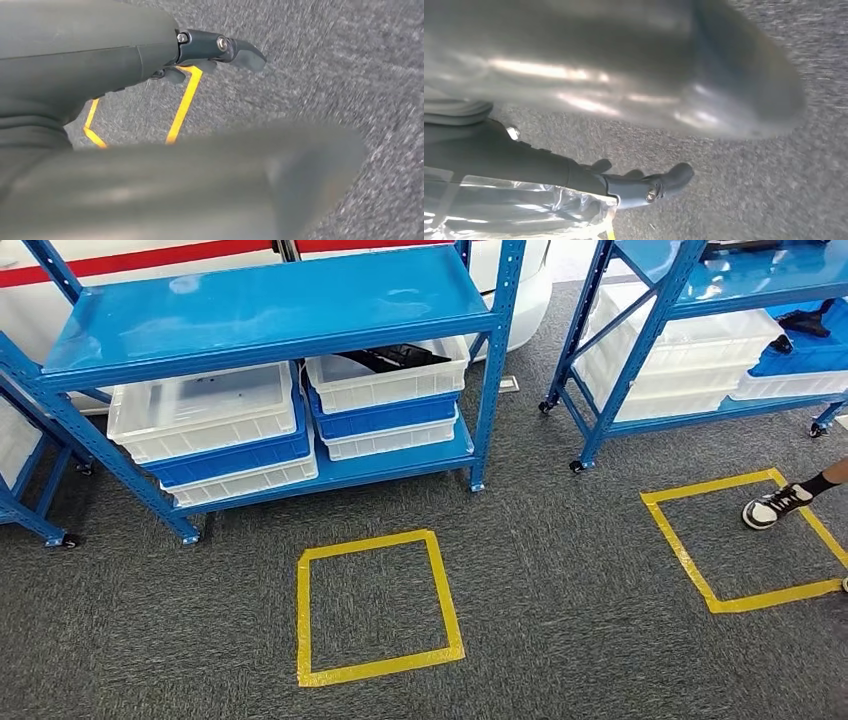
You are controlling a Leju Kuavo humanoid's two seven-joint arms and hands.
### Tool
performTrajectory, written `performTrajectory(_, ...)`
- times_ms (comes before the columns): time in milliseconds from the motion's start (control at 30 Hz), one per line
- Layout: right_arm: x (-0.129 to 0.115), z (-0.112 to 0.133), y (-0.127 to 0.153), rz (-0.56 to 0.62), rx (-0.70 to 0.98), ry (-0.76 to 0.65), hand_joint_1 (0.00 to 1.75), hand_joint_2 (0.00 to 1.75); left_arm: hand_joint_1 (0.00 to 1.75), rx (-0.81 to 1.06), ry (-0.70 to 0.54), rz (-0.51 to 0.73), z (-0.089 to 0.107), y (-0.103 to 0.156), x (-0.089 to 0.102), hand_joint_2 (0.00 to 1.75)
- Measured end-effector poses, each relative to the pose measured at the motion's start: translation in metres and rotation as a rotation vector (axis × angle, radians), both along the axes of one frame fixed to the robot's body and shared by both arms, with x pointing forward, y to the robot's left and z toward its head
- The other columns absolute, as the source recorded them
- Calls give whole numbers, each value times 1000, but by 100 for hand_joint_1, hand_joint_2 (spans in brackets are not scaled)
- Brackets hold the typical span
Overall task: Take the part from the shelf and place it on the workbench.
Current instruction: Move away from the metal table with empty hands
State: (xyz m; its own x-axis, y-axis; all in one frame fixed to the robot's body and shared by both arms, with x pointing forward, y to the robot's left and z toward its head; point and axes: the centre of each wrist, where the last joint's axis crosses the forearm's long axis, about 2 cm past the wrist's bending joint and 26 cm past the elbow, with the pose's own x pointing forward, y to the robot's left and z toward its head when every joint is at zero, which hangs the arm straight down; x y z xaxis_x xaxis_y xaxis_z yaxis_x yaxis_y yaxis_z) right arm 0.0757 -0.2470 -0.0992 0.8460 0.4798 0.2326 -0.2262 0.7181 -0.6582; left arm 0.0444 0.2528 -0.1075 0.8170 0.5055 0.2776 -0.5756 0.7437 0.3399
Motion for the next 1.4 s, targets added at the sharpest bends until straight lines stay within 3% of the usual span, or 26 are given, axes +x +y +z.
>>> performTrajectory(100, -2, -1, -3, -10, 0, 0, 0, 175, 0, 1, 0, 0, 0, -1, 1, 175)
performTrajectory(167, -5, -1, -4, -16, 0, 3, 0, 175, 0, 3, 2, -1, 0, -2, 0, 175)
performTrajectory(300, -7, -2, -5, -18, -1, 3, 0, 0, 0, 6, 5, -2, 0, -3, 0, 175)
performTrajectory(433, -7, -2, -5, -14, 5, -4, 0, 0, 0, 11, 4, -1, 0, -2, 0, 175)
performTrajectory(567, -7, -2, -4, -6, 15, -24, 0, 175, 0, 15, -2, -2, 0, -2, 0, 175)
performTrajectory(1033, 17, 4, 4, 8, 64, -143, 0, 175, 0, 23, -56, -19, 0, 3, 1, 175)
performTrajectory(1167, 21, 4, 1, 14, 60, -152, 0, 0, 0, 16, -81, -14, 0, 0, 2, 175)
performTrajectory(1300, 27, 5, -1, 25, 58, -162, 0, 0, 0, 8, -101, -18, 0, -1, 2, 175)
performTrajectory(1400, 33, 7, 1, 33, 68, -176, 0, 131, 0, 10, -107, -21, 0, 0, 3, 175)
